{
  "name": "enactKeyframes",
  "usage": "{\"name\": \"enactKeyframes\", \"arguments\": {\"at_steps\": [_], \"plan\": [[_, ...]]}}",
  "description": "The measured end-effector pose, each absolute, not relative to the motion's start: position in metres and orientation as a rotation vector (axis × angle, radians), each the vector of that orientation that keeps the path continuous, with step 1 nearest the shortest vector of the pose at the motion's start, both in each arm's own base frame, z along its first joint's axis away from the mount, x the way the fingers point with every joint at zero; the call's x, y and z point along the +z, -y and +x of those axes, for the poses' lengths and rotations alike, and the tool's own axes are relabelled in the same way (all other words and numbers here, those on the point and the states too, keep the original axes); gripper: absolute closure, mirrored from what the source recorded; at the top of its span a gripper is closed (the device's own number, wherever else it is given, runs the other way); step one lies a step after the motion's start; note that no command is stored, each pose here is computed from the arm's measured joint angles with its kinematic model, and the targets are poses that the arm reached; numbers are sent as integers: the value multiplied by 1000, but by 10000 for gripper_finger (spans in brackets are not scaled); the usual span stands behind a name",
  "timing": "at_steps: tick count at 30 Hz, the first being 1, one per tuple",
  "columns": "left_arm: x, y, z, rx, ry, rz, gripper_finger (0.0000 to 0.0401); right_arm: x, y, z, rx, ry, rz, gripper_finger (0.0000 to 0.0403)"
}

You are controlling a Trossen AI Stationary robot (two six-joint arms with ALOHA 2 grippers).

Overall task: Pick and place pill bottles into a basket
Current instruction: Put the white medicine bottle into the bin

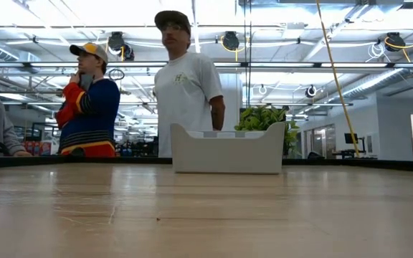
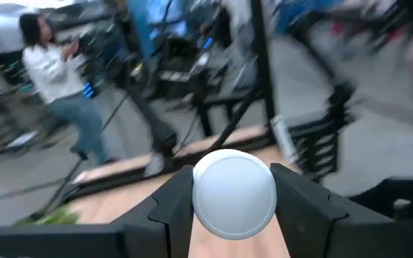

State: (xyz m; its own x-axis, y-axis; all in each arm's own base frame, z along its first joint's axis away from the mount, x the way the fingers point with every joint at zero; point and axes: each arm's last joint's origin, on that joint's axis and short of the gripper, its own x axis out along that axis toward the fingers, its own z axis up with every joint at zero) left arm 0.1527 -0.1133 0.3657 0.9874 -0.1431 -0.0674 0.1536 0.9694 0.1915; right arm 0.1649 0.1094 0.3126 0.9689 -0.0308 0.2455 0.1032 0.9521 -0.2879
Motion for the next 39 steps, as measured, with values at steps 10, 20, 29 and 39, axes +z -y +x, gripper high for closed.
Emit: {"name": "enactKeyframes", "arguments": {"at_steps": [10, 20, 29, 39], "plan": [[294, 85, 127, -425, 245, 86, 235, 313, -109, 165, -69, 244, -301, 120], [248, 74, 109, -769, 423, 85, 235, 313, -109, 165, -73, 243, -303, 120], [245, 70, 111, -841, 390, 86, 235, 313, -109, 165, -73, 243, -303, 120], [244, 50, 124, -202, 311, -13, 235, 313, -109, 165, -73, 243, -303, 120]]}}
